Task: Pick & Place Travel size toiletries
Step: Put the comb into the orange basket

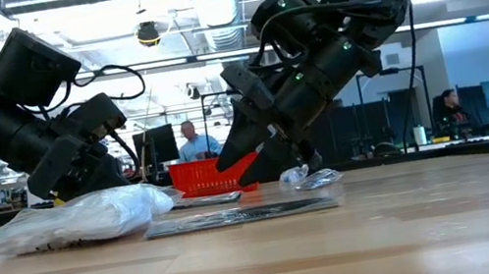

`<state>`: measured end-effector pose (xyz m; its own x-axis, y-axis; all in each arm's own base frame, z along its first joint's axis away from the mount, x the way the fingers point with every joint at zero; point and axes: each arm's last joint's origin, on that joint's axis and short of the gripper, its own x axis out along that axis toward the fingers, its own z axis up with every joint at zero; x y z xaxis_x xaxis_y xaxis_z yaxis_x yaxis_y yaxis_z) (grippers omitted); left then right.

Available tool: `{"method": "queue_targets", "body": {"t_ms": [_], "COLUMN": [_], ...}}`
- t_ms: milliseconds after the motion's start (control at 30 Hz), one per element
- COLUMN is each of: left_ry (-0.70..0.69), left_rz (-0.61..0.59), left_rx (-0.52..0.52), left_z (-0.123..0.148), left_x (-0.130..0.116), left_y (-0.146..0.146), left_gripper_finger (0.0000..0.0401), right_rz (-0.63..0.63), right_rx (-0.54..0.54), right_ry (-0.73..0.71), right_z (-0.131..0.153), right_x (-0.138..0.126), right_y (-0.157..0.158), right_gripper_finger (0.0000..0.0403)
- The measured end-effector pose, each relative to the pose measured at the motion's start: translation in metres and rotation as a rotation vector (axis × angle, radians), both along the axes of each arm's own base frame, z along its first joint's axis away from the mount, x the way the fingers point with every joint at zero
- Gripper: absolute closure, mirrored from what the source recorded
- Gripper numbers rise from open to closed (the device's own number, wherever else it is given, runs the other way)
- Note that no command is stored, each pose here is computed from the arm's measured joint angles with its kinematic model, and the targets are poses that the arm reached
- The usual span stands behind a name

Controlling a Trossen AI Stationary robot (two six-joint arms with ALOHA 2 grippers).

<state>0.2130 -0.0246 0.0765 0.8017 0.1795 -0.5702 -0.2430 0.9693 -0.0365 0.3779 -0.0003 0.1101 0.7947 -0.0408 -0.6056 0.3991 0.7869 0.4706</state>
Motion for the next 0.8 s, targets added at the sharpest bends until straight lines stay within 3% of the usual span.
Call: {"method": "queue_targets", "body": {"t_ms": [133, 400, 600, 800], "left_ry": [0.001, 0.002, 0.004, 0.004], "left_rz": [-0.003, -0.004, -0.005, -0.004], "left_rx": [0.004, 0.006, 0.006, 0.006], "left_z": [0.0, 0.0, 0.0, 0.0], "left_x": [0.0, 0.0, 0.0, 0.0], "left_y": [0.0, 0.0, 0.0, 0.0], "left_gripper_finger": [0.0401, 0.0401, 0.0401, 0.0401], "right_rz": [0.0, 0.083, 0.126, 0.195], "right_rx": [0.02, 0.035, 0.013, 0.057], "right_ry": [0.022, 0.073, 0.086, 0.085], "right_z": [-0.012, -0.022, -0.016, -0.015], "right_x": [0.006, 0.043, 0.048, 0.047], "right_y": [-0.009, 0.004, 0.012, 0.02], "right_gripper_finger": [0.0182, 0.0182, 0.0182, 0.0182]}}
